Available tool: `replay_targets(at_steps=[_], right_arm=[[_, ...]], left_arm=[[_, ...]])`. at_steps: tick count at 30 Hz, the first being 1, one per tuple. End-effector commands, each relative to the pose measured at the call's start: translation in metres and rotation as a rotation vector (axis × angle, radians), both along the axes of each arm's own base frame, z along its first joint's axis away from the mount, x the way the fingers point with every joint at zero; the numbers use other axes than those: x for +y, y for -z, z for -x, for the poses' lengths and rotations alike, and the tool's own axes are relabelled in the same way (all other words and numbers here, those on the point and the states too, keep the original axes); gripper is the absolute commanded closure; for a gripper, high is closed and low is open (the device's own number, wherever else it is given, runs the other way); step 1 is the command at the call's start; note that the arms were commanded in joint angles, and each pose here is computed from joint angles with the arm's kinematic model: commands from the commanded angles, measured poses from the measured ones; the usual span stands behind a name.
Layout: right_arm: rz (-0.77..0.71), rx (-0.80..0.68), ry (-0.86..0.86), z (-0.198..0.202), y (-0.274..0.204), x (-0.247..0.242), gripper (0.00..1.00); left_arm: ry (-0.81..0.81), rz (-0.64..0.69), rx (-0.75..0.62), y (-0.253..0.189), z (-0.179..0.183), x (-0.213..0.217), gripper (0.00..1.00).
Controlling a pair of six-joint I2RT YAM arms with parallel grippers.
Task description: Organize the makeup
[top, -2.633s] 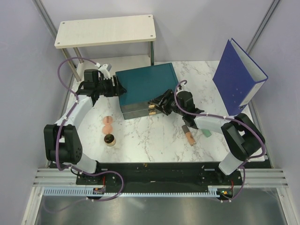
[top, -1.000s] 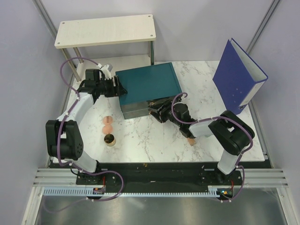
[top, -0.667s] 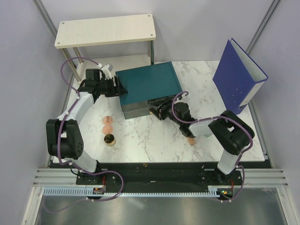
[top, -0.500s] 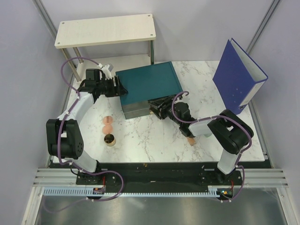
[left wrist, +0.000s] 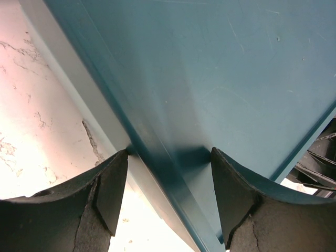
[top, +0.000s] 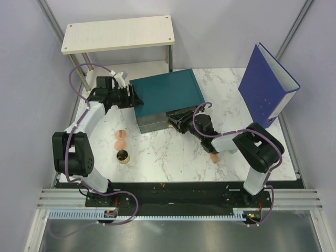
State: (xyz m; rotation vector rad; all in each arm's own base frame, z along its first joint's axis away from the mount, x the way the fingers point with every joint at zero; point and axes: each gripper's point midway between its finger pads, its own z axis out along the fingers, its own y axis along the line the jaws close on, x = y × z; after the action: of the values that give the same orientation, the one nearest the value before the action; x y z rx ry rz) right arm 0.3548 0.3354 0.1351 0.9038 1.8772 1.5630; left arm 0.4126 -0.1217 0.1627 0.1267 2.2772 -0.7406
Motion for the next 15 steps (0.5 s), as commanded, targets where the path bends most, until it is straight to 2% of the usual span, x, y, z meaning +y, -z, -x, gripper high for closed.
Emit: replay_targets(at_steps=[1,9,15], right_arm=[[-0.003,-0.035,0.099,-0.021,-0.025,-0.020,1.00],[0.068,0.032,0.056,0.006,-0.030,-0.029,1.00],[0.069,0.101,0.002,0.032,-0.028,-0.033,1.00]], left_arm=[[0.048,-0.002,-0.013,-0.004,-0.005,-0.008,0.29],[0.037,-0.006,-0.002,-0.001,-0.009,-0.008,0.29],[0.026,-0.016,0.020,0.007,-0.012,-0.007,0.30]])
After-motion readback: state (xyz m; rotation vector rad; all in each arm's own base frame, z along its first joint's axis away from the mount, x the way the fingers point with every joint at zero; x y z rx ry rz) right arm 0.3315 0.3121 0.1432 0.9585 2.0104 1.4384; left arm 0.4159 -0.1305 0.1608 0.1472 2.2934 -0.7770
